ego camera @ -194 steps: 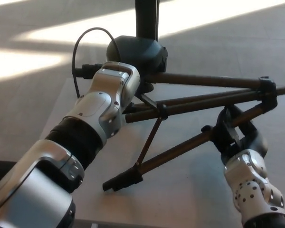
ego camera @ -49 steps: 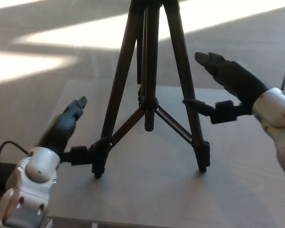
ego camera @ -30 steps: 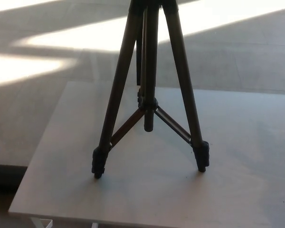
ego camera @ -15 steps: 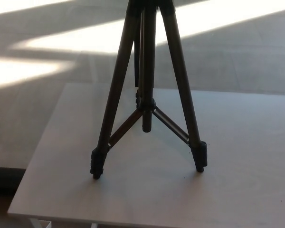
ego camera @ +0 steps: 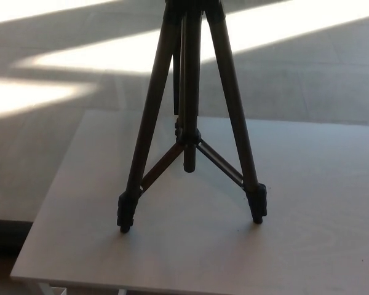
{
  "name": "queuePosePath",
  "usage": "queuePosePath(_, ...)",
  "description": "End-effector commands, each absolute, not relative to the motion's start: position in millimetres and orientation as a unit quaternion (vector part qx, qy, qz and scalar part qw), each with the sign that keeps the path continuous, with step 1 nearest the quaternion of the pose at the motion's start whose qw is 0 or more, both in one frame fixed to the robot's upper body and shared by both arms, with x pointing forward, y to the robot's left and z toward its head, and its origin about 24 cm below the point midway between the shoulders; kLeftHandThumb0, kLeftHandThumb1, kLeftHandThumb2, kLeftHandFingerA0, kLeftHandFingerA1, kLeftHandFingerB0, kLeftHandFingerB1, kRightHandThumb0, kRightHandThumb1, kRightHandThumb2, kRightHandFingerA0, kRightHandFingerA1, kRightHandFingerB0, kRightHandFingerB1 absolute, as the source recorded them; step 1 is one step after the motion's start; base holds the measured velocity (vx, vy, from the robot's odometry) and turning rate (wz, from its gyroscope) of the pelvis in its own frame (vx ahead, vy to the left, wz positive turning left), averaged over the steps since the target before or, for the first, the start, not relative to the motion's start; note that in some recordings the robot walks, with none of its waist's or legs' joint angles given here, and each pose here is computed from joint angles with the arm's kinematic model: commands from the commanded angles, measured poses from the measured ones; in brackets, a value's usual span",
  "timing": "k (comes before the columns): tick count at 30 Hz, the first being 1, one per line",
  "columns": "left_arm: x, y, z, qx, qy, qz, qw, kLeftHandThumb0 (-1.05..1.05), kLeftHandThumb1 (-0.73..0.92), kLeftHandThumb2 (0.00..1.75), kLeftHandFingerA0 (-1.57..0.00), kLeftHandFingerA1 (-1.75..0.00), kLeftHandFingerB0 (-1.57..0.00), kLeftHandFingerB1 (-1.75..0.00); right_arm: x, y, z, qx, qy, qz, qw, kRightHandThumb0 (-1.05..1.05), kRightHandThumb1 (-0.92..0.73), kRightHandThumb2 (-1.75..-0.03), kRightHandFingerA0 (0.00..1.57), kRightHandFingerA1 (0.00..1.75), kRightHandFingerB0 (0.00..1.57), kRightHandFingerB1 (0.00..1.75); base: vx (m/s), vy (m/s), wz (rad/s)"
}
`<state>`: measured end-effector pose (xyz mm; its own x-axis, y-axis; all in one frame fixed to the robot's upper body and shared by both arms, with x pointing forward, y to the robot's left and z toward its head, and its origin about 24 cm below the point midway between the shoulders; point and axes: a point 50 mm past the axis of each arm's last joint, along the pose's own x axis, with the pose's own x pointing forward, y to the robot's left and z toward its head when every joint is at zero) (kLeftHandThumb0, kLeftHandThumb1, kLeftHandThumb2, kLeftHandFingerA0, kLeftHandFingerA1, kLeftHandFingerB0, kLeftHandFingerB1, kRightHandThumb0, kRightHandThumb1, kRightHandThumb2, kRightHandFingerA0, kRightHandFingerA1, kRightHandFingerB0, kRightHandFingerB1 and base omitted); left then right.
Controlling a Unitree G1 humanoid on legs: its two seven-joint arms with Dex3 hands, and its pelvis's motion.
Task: Use both hands of the robot to pick up the tripod lying in the middle of the desk and make it stand upright on the desk
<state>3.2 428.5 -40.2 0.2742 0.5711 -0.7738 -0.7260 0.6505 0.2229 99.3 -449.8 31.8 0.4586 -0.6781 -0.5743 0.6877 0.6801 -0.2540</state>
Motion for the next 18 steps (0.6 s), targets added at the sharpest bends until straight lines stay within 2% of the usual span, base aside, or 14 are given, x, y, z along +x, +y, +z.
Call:
queuePosePath(1, -67.5, 440.4, -44.8, -0.147, 0.398, 0.565, 0.708, -0.64, 0.63, 0.89, -0.39, -0.69, -0.15, -0.55, 85.1, -425.3, -50.0, 0.236, 0.262, -0.583, 0.732, -0.71, -0.49, -0.86, 0.0, 0.19, 0.0, 0.14, 0.0, 0.0, 0.0)
queuePosePath(2, -65.9, 438.9, -46.7, -0.146, 0.402, 0.563, 0.708, -0.63, 0.64, 0.9, -0.42, -0.73, -0.16, -0.56, 85.1, -424.7, -52.1, 0.256, 0.257, -0.58, 0.729, -0.73, -0.52, -0.82, 0.0, 0.07, 0.0, 0.05, 0.0, 0.0, 0.0)
queuePosePath(5, -62.9, 438.9, -47.7, -0.141, 0.406, 0.559, 0.709, -0.63, 0.64, 0.9, -0.42, -0.73, -0.16, -0.56, 83.9, -424.8, -54.3, 0.266, 0.254, -0.583, 0.725, -0.73, -0.52, -0.82, 0.0, 0.07, 0.0, 0.05, 0.0, 0.0, 0.0)
queuePosePath(6, -61.9, 438.5, -48.0, -0.14, 0.405, 0.558, 0.71, -0.6, 0.65, 0.89, -0.4, -0.72, -0.16, -0.57, 82.2, -420.0, -60.2, 0.264, 0.263, -0.577, 0.727, -0.6, -0.72, -0.61, 0.0, 0.14, 0.0, 0.19, 0.0, 0.0, 0.0)
queuePosePath(7, -60.5, 438.3, -48.1, -0.135, 0.407, 0.553, 0.714, -0.59, 0.65, 0.86, -0.39, -0.72, -0.18, -0.57, 77.5, -416.6, -65.0, 0.27, 0.265, -0.572, 0.728, -0.74, -0.54, -0.84, 0.0, 0.06, 0.0, 0.08, 0.0, 0.0, 0.0)
queuePosePath(8, -60.1, 437.8, -48.4, -0.129, 0.412, 0.544, 0.72, -0.58, 0.67, 0.86, -0.36, -0.7, -0.18, -0.57, 74.5, -415.4, -66.7, 0.263, 0.268, -0.565, 0.735, -0.68, -0.52, -0.85, 0.0, 0.13, 0.0, 0.16, 0.0, 0.0, 0.0)
queuePosePath(9, -57.9, 436.2, -50.5, -0.121, 0.421, 0.53, 0.726, -0.58, 0.67, 0.87, -0.37, -0.7, -0.17, -0.55, 68.4, -415.1, -67.1, 0.221, 0.287, -0.541, 0.759, -0.68, -0.57, -0.89, 0.0, 0.14, 0.0, 0.17, 0.0, 0.0, 0.0)
queuePosePath(10, -56.5, 434.4, -52.8, -0.124, 0.423, 0.523, 0.73, -0.59, 0.67, 0.87, -0.36, -0.68, -0.17, -0.55, 65.8, -416.0, -66.2, 0.214, 0.278, -0.544, 0.762, -0.62, -0.54, -0.92, 0.0, 0.24, 0.01, 0.27, 0.0, 0.0, 0.0)
queuePosePath(11, -54.6, 433.7, -53.8, -0.122, 0.426, 0.519, 0.731, -0.55, 0.8, 0.62, -0.37, -0.69, -0.16, -0.5, 64.7, -416.0, -65.9, 0.208, 0.274, -0.541, 0.767, -0.6, -0.72, -0.65, 0.04, 0.24, 0.08, 0.21, 0.0, 0.0, 0.0)
queuePosePath(12, -52.5, 433.0, -54.6, -0.128, 0.42, 0.516, 0.736, -0.56, 0.79, 0.63, -0.35, -0.72, -0.16, -0.51, 64.8, -415.8, -65.8, 0.204, 0.269, -0.538, 0.772, -0.62, -0.52, -0.91, 0.0, 0.29, 0.04, 0.29, 0.0, 0.0, 0.0)
queuePosePath(13, -51.3, 432.5, -55.3, -0.133, 0.416, 0.517, 0.736, -0.59, 0.64, 0.89, -0.38, -0.71, -0.14, -0.55, 64.6, -415.0, -67.0, 0.2, 0.27, -0.536, 0.775, -0.64, -0.51, -0.9, 0.01, 0.28, 0.04, 0.29, 0.0, 0.0, 0.0)
queuePosePath(15, -50.7, 431.7, -55.8, -0.148, 0.402, 0.518, 0.741, -0.59, 0.65, 0.84, -0.35, -0.7, -0.14, -0.57, 64.7, -415.0, -67.2, 0.197, 0.27, -0.526, 0.782, -0.6, -0.5, -0.9, 0.0, 0.29, 0.01, 0.26, 0.0, 0.0, 0.0)
queuePosePath(16, -49.2, 432.0, -55.3, -0.154, 0.392, 0.517, 0.745, -0.55, 0.76, 0.62, -0.37, -0.72, -0.1, -0.55, 66.0, -413.6, -68.0, 0.188, 0.271, -0.518, 0.789, -0.59, -0.49, -0.89, 0.0, 0.3, 0.01, 0.28, 0.0, 0.0, 0.0)
queuePosePath(18, -41.2, 435.0, -52.7, -0.168, 0.378, 0.508, 0.755, -0.55, 0.81, 0.63, -0.32, -0.71, -0.08, -0.54, 73.6, -410.4, -69.4, 0.195, 0.266, -0.512, 0.793, -0.59, -0.47, -0.85, 0.02, 0.41, 0.03, 0.32, 0.0, 0.0, 0.0)
